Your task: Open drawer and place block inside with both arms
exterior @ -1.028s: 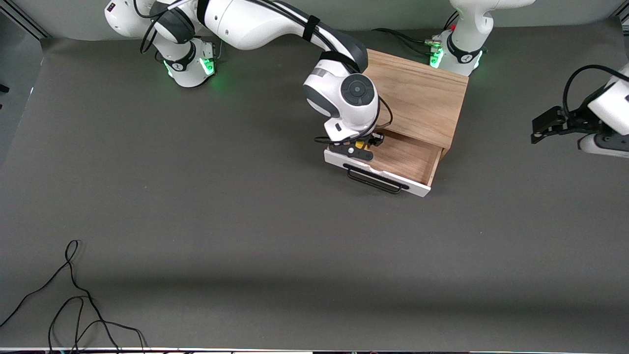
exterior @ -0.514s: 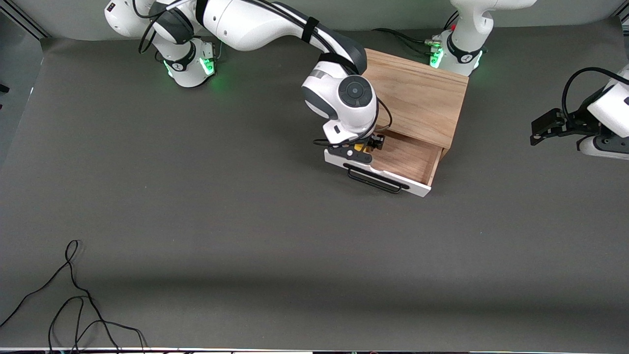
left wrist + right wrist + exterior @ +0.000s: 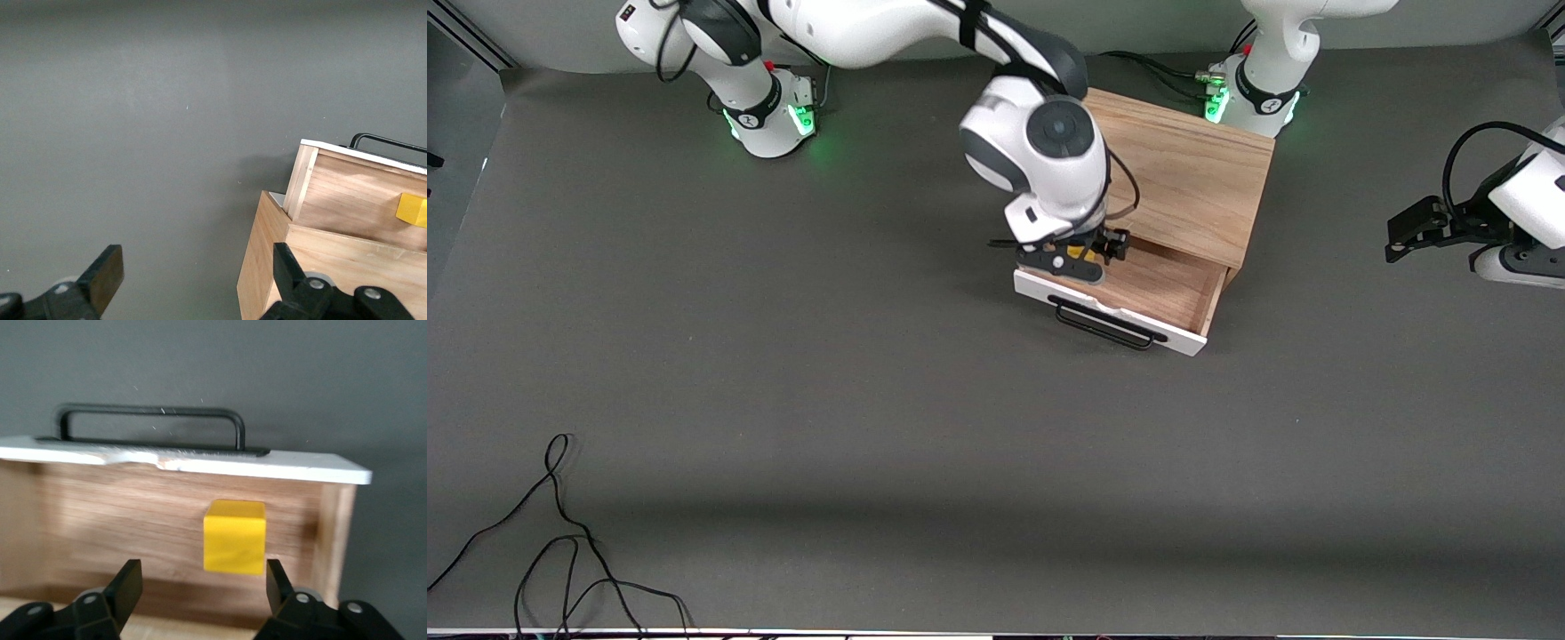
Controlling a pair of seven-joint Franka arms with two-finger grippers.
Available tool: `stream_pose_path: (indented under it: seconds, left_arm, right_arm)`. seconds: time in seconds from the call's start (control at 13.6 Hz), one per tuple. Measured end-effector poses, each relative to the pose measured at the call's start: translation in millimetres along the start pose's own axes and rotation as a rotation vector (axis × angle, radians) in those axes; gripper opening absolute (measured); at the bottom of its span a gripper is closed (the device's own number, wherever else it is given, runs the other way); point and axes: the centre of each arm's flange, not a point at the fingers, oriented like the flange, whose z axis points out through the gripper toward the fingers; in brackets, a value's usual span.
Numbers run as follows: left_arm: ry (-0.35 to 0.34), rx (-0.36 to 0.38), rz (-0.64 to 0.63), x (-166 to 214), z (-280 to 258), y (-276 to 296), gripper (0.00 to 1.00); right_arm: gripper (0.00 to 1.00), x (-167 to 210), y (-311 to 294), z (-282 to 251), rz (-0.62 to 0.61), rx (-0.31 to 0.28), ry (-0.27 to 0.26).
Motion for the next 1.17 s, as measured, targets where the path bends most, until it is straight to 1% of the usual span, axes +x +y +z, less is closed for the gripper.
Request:
stream_pose_path:
  seconds: [0.07,0.22,0.29,0.37,0.51,0.66,0.81,0.95,1.1,1.17]
  left_arm:
    - [-0.009,-0.001,-0.001,-1,1,0,1.0]
    - [-0.012,-0.001,-0.003,-1,1,-1,1.0]
    - [-0.012,-0.001,-0.013,-1,1,-1,1.0]
    - [-0.012,-0.001,-0.035,-1,1,-1,1.0]
    - [-0.012,-0.001,-0.077,-1,1,0,1.0]
    - [-0.012,-0.001,-0.088,-1,1,0,1.0]
    - [-0.012,0.0,-0.09,-1,1,-1,1.0]
    - [-0.012,-0.001,-0.092,-1,1,-2,1.0]
    - [-0.011,0.0,-0.092,-1,1,-2,1.0]
    - [-0.01,0.001,-0.091,-1,0,-2,1.0]
  right_arm:
    - [0.85,7,6,-25,0.01,-0.003,0.004]
    - [0.93,29,31,-90,0.004,-0.024,0.011]
    - [0.95,43,50,-126,-0.021,-0.046,0.011]
    - [0.99,58,73,-159,-0.047,-0.071,0.01]
    - [1.0,92,127,-222,-0.087,-0.117,0.01]
    - [1.0,127,183,-272,-0.154,-0.15,0.019]
    - [1.0,159,235,-305,-0.242,-0.175,0.027]
    - [1.0,195,290,-323,-0.31,-0.194,0.021]
    - [1.0,230,346,-331,-0.346,-0.208,0.003]
    - [1.0,247,369,-333,-0.351,-0.211,0.005]
